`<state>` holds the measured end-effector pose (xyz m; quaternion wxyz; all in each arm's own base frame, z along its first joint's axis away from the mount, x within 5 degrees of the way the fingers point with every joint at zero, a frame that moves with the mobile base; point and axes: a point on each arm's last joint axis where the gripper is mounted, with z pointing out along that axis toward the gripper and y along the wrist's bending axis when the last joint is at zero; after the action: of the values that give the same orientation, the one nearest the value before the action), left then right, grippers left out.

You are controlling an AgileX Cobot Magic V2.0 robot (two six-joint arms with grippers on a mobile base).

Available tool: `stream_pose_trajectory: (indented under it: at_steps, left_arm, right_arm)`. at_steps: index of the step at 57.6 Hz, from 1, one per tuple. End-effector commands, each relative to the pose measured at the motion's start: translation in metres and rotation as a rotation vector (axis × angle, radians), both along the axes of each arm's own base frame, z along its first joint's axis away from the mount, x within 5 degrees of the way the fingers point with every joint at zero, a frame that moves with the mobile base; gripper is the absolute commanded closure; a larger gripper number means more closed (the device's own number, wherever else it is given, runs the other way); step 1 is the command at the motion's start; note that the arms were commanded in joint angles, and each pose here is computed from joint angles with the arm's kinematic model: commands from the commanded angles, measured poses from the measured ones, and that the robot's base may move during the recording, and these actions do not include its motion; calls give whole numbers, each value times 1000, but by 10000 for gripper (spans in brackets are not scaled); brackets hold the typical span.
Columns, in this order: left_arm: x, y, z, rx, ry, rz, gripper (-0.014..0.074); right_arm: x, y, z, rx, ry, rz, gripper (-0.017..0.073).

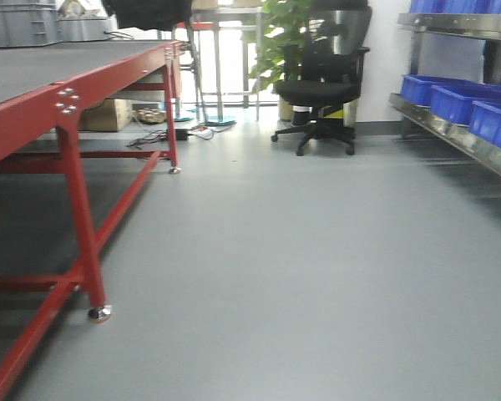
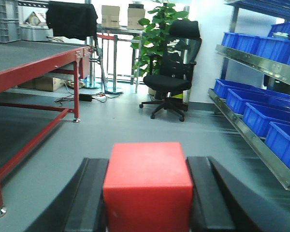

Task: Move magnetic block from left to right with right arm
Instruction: 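Drive the base away from the table holding the cube in the right gripper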

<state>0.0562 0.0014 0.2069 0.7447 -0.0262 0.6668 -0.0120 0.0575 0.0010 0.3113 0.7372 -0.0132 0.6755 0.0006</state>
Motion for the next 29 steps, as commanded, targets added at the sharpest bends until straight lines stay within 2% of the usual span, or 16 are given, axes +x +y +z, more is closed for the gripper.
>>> stream_pose_trajectory:
  at_steps: [1,29]
  left_arm:
    - [-2,0,6,-2,-93,2,720]
    - [-2,0,6,-2,-93,2,720]
  right_arm:
    - [-1,0,16,-16,-104,-6,313]
    - [-1,0,16,-16,-103,-6,313]
